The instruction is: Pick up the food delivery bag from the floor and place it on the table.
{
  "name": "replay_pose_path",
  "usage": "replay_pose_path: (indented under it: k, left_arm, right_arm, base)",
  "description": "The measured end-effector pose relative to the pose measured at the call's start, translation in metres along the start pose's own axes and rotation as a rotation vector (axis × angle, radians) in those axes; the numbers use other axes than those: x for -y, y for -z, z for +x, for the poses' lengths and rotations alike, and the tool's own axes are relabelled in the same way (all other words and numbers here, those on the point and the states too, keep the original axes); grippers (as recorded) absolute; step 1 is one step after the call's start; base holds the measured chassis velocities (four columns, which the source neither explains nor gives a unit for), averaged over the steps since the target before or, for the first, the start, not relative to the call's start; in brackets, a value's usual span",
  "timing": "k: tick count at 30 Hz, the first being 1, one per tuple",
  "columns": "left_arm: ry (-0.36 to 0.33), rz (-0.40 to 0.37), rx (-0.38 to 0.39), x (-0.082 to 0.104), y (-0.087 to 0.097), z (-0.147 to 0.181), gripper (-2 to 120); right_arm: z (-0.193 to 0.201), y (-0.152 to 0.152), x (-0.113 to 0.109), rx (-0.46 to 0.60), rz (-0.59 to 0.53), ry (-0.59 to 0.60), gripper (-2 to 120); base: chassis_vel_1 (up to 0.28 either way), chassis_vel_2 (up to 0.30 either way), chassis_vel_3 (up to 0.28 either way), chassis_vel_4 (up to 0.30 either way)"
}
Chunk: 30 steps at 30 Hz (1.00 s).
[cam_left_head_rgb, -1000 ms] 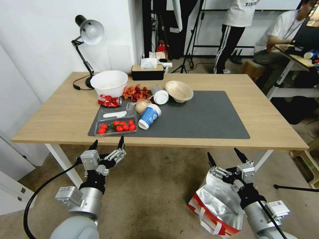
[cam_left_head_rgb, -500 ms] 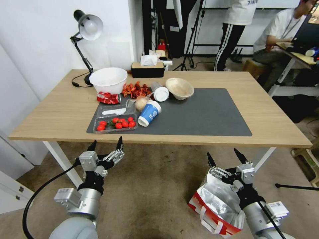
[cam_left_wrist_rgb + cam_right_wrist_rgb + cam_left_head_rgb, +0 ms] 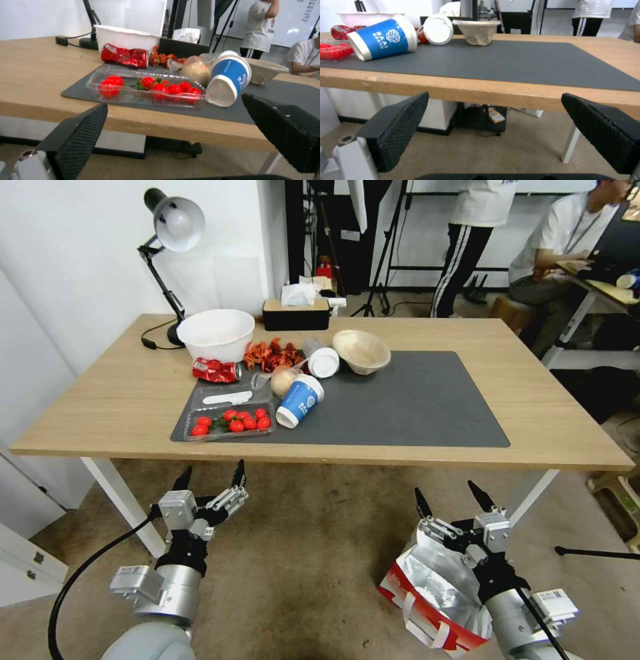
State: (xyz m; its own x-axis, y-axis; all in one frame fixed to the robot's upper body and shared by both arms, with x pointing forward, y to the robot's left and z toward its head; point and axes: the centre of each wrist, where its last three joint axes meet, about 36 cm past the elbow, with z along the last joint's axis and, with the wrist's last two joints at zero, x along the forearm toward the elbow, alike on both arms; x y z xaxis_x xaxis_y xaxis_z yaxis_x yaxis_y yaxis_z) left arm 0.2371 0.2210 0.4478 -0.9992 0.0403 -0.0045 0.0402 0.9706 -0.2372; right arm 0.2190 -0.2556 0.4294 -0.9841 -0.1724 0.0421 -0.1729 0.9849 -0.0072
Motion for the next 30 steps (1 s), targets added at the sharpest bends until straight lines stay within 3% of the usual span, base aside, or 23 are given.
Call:
replay_pose_path:
  k: [30]
  left_arm:
    - [-0.011, -0.018, -0.002, 0.0, -0.009, 0.003, 100]
  right_arm:
    - [0.0, -0.01, 0.003, -0.018, -0.022, 0.022, 100]
  base:
    - [0.0, 0.0, 0.0, 0.0]
